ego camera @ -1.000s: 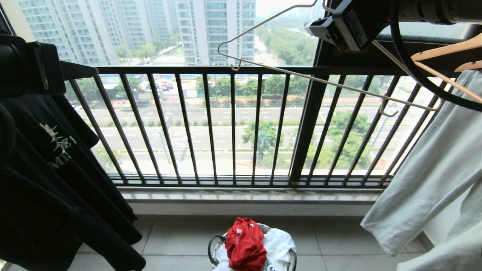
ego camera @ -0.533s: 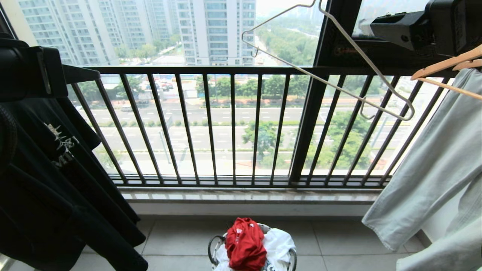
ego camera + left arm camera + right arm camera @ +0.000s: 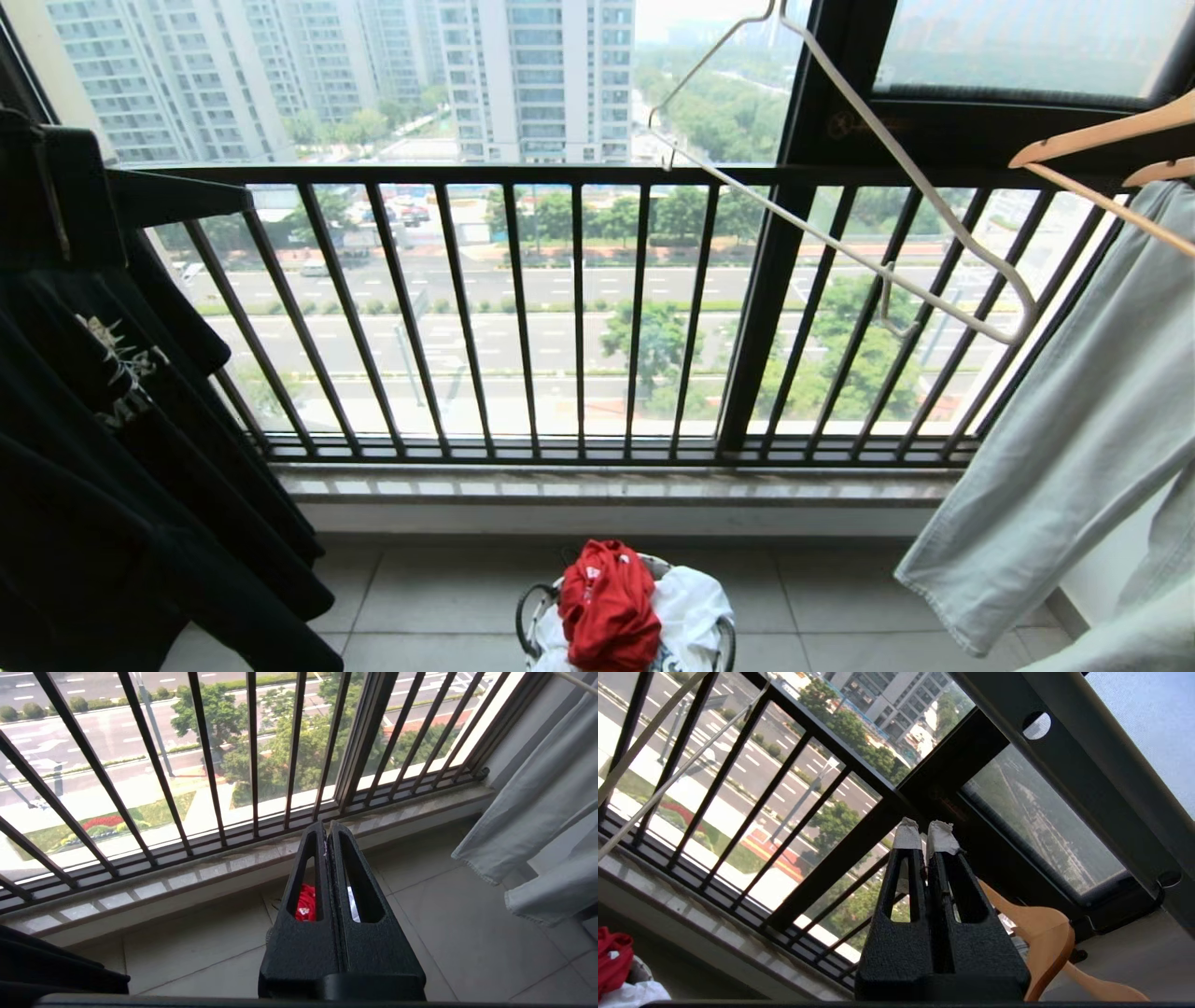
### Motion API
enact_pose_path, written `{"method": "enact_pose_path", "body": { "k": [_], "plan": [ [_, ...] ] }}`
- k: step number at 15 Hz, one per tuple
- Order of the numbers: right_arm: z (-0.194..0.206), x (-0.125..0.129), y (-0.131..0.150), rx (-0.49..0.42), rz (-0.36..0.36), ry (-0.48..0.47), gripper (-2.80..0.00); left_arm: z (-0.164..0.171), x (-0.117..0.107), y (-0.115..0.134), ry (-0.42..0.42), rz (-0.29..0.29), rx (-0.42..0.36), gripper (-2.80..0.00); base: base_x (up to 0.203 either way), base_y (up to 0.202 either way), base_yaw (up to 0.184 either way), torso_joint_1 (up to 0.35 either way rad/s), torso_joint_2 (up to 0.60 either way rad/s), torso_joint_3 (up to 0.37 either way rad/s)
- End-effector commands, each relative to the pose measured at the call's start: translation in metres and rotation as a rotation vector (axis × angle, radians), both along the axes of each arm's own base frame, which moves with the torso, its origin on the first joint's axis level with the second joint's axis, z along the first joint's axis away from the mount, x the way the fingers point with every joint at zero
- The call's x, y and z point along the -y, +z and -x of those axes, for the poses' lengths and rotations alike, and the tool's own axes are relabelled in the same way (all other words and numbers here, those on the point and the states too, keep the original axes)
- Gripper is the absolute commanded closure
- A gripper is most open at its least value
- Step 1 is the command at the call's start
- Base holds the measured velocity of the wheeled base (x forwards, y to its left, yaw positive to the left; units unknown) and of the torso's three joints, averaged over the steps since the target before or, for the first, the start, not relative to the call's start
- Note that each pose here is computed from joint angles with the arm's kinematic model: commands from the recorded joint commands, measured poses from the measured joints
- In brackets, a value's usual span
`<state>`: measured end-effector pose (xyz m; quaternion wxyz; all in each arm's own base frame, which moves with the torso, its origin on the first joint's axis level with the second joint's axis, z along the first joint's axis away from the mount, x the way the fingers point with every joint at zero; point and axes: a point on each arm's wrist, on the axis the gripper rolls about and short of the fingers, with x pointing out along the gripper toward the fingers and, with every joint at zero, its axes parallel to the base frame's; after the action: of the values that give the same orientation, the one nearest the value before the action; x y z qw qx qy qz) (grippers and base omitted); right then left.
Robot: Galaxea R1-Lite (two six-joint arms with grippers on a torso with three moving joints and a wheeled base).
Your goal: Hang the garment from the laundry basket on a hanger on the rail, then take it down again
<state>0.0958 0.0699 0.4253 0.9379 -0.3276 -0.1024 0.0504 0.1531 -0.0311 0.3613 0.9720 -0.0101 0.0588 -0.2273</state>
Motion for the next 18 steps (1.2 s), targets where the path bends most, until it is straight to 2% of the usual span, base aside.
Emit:
{"method": "enact_pose_path", "body": {
  "k": [1, 3, 7, 10, 11, 13, 15, 18],
  "plan": [
    [0.016, 0.018, 0.005, 0.037, -0.034, -0.025, 0.00, 0.030, -0.002, 0.009, -0.027, 0.014, 0.067, 0.00, 0.000, 0.000, 0.000, 0.000, 0.00, 0.000],
    [0.029, 0.034, 0.001, 0.052, -0.069, -0.074, 0.00, 0.051, -0.003, 0.006, -0.058, 0.021, 0.089, 0.00, 0.000, 0.000, 0.000, 0.000, 0.00, 0.000],
    [0.072, 0.070, -0.021, 0.096, -0.096, -0.178, 0.00, 0.095, -0.009, -0.026, -0.098, 0.019, 0.050, 0.00, 0.000, 0.000, 0.000, 0.000, 0.00, 0.000],
    [0.114, 0.089, -0.042, 0.160, -0.127, -0.268, 0.00, 0.144, -0.022, -0.044, -0.085, 0.045, 0.126, 0.00, 0.000, 0.000, 0.000, 0.000, 0.00, 0.000],
    [0.128, 0.093, -0.047, 0.189, -0.169, -0.292, 0.00, 0.163, -0.027, -0.051, -0.051, 0.066, 0.152, 0.00, 0.000, 0.000, 0.000, 0.000, 0.00, 0.000],
    [0.153, 0.097, -0.055, 0.226, -0.270, -0.292, 0.00, 0.197, -0.032, -0.065, 0.071, 0.108, 0.170, 0.00, 0.000, 0.000, 0.000, 0.000, 0.00, 0.000],
    [0.179, 0.101, -0.068, 0.245, -0.320, -0.308, 0.00, 0.223, -0.030, -0.084, 0.180, 0.120, 0.170, 0.00, 0.000, 0.000, 0.000, 0.000, 0.00, 0.000],
    [0.213, 0.109, -0.091, 0.240, -0.386, -0.296, 0.00, 0.238, -0.029, -0.121, 0.276, 0.118, 0.152, 0.00, 0.000, 0.000, 0.000, 0.000, 0.00, 0.000]
  ]
}}
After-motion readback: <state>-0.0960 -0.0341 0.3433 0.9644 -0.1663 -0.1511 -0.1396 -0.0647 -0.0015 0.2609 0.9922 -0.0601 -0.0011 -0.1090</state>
